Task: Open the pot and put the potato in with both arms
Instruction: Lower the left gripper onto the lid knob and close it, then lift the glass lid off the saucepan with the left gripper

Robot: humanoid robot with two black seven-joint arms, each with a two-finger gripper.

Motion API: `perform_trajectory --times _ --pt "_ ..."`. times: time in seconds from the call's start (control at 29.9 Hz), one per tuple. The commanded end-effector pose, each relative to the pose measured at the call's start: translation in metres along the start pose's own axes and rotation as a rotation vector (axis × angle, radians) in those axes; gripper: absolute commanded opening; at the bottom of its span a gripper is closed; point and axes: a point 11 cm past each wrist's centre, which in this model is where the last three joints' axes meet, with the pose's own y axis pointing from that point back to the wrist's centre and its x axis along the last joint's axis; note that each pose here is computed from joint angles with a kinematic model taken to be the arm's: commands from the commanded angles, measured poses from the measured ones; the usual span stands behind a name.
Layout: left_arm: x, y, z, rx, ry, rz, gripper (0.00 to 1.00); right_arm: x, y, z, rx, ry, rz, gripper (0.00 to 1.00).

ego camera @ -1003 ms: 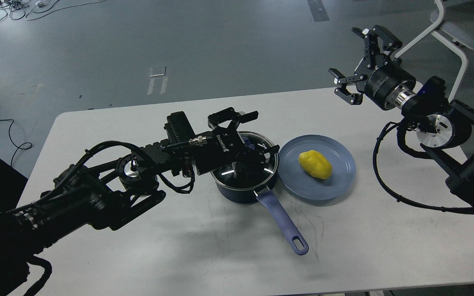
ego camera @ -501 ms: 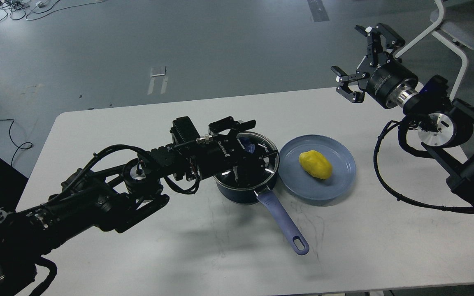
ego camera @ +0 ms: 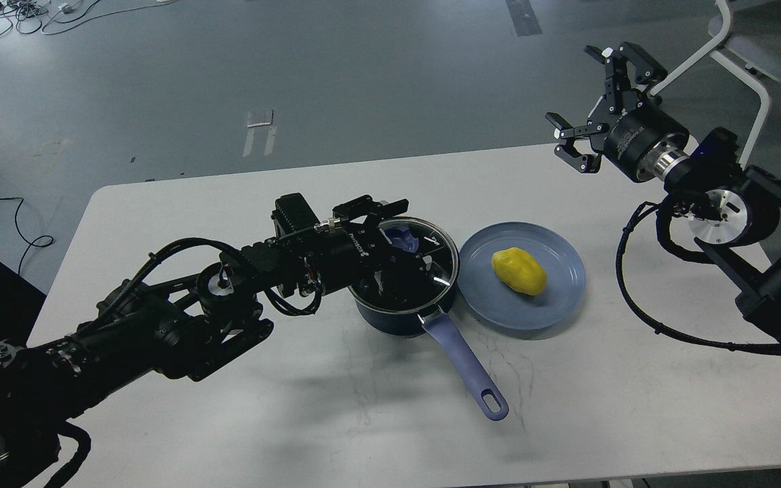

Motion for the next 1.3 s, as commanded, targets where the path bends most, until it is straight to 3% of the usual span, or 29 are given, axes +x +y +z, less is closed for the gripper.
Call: perform_trajectory --times 0.0,0.8,0.87,0.9,0.94,1.0,1.27 --pt "-0.010 0.005 0.002 -0.001 0.013 -0.016 0.98 0.001 0.001 0.001 -0.001 -0.001 0.002 1.00" --pt "-0.022 0.017 -0.009 0.041 0.028 -0.048 0.95 0.002 0.002 0.004 -0.008 -0.002 0.002 1.00" --pt "-0.023 0.017 -0.009 0.040 0.029 -0.048 0.86 0.003 0.003 0.005 -0.009 -0.003 0.003 1.00" --pt "-0.022 0.018 -0.010 0.043 0.028 -0.047 0.76 0.003 0.003 0.006 -0.010 -0.004 0.004 1.00" --pt "-0.023 0.019 -0.011 0.046 0.029 -0.046 0.60 0.004 0.003 0.006 -0.011 -0.004 0.005 1.00" --pt "-0.024 0.020 -0.011 0.049 0.027 -0.042 0.50 0.004 0.003 0.006 -0.011 -0.004 0.005 1.00" --pt "-0.024 0.024 -0.014 0.057 0.022 -0.044 0.46 0.004 0.003 0.006 -0.011 -0.004 0.007 1.00"
